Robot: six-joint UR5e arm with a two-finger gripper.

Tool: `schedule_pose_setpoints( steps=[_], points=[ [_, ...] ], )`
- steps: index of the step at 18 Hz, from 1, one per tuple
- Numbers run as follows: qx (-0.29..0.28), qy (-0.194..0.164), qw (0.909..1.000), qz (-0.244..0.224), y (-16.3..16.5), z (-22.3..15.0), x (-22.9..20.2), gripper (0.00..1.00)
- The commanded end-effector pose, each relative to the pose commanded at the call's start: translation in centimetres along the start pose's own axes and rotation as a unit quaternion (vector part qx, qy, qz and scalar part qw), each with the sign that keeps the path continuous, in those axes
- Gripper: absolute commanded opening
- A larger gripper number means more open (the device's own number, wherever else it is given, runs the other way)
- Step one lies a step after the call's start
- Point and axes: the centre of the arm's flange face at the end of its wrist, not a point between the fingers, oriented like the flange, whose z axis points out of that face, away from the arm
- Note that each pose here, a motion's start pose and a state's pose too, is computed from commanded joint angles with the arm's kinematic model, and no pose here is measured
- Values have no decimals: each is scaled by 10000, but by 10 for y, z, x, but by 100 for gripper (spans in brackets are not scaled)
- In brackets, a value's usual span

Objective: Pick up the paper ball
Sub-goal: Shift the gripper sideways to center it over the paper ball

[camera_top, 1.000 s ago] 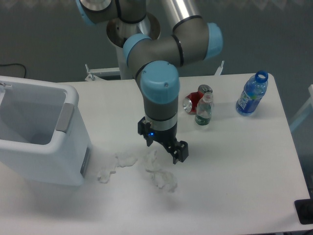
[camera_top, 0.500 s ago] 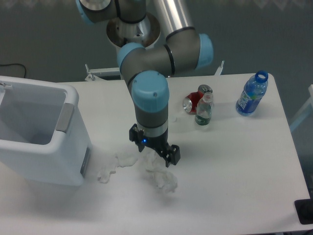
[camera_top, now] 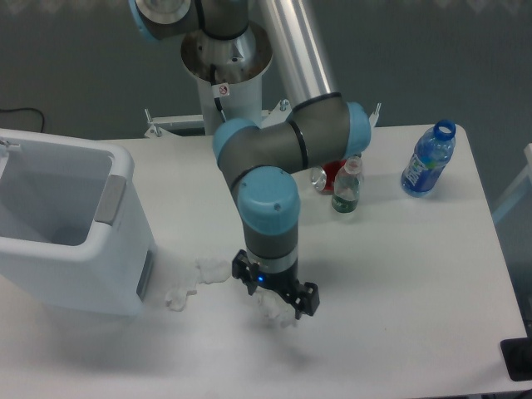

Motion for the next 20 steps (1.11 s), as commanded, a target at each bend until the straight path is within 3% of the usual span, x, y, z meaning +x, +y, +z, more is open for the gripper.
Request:
schedule_pose_setpoints(
  steps=[9, 14, 20],
  points=[
    [95, -120, 9999, 16, -4, 37, -8, 97],
    [33, -13, 9987, 512, -3, 50, -1, 97],
    [-46, 90, 9977, 665, 3, 58, 3, 97]
  ],
)
